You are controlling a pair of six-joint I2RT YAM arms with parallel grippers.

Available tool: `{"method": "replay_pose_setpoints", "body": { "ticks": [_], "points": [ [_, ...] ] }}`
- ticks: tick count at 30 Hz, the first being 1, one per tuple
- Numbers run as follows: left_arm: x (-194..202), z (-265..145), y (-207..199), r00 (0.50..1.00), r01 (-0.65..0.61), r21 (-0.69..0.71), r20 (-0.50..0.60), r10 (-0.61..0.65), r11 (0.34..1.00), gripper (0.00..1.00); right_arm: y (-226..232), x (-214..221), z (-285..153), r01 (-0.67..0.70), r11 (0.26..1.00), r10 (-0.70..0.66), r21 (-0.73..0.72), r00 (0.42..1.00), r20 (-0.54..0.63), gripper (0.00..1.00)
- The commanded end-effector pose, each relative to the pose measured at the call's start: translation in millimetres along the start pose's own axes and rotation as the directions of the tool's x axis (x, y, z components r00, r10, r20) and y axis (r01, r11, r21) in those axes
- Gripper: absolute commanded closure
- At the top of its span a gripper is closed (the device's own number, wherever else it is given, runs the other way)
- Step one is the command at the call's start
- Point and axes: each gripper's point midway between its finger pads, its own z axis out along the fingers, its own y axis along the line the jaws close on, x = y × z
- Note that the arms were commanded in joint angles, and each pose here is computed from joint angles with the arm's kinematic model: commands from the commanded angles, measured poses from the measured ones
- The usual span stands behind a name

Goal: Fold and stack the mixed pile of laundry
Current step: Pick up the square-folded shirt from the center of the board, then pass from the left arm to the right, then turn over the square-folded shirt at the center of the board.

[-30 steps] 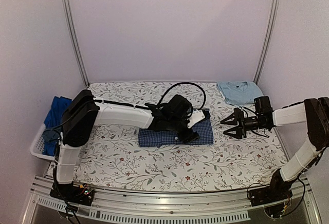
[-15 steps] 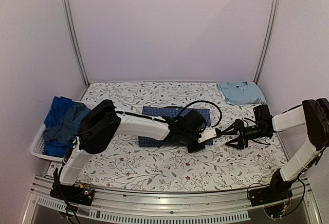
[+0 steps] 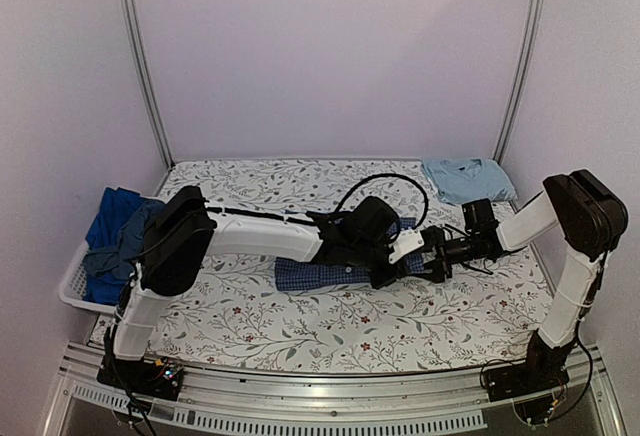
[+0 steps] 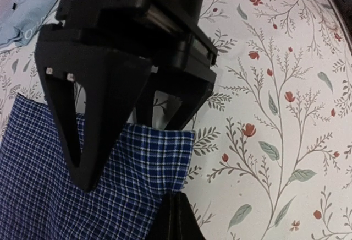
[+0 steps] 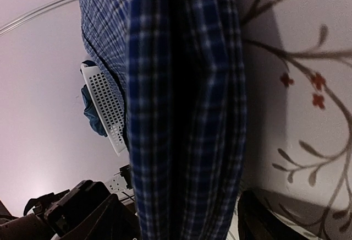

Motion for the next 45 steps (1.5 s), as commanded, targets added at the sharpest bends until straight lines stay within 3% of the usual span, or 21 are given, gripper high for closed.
{"method": "replay_pose_setpoints", "body": {
  "ticks": [1, 11, 17, 19, 21, 29, 34, 38, 40, 43, 45],
  "points": [
    [-29, -22, -3, 0.997, 0.015, 0.025, 0.080, -0.017, 1.000, 1.00, 7, -21, 16, -0.002, 1.000, 0.002, -0.024, 1.000, 0.012, 0.30],
    [-30, -33, -9, 0.995, 0.012, 0.044, 0.102, -0.016, 0.999, 1.00, 0, -50, 38, -0.069, 0.997, 0.069, -0.025, 0.998, 0.012, 0.50],
    [-29, -36, -7, 0.995, 0.006, 0.027, 0.102, -0.009, 1.000, 0.98, -2, -47, 54, -0.093, 0.995, 0.092, -0.023, 0.995, -0.044, 0.75],
    [-30, -40, 0, 0.994, 0.032, -0.008, 0.103, -0.031, 0.999, 0.86, 2, -47, 52, -0.094, 0.995, 0.092, -0.028, 0.995, -0.047, 0.90],
    [-31, -51, 10, 0.991, 0.079, -0.039, 0.115, -0.074, 0.996, 0.63, 6, -48, 47, -0.092, 0.996, 0.091, -0.016, 0.995, -0.033, 0.99],
    [-28, -118, 51, 0.948, 0.263, -0.165, 0.229, -0.222, 0.950, 0.04, 25, -42, 4, 0.009, 0.992, -0.008, 0.122, 1.000, -0.012, 1.00],
    [-15, -140, 65, 0.937, 0.313, -0.206, 0.228, -0.266, 0.927, 0.00, 12, -51, -66, 0.037, 0.963, -0.056, 0.267, 0.997, 0.062, 1.00],
    [-6, -148, 68, 0.934, 0.329, -0.230, 0.222, -0.280, 0.916, 0.00, 8, -65, -143, 0.074, 0.901, -0.151, 0.427, 0.977, 0.148, 1.00],
    [-4, -149, 69, 0.931, 0.339, -0.229, 0.221, -0.291, 0.912, 0.00, 12, -72, -182, 0.117, 0.830, -0.236, 0.545, 0.960, 0.154, 1.00],
    [3, -150, 69, 0.926, 0.356, -0.225, 0.215, -0.310, 0.907, 0.00, 21, -89, -248, 0.102, 0.624, -0.374, 0.774, 0.909, 0.182, 1.00],
    [13, -150, 70, 0.924, 0.370, -0.235, 0.191, -0.331, 0.899, 0.00, 35, -97, -285, 0.052, 0.522, -0.441, 0.852, 0.871, 0.217, 1.00]
  ]
}}
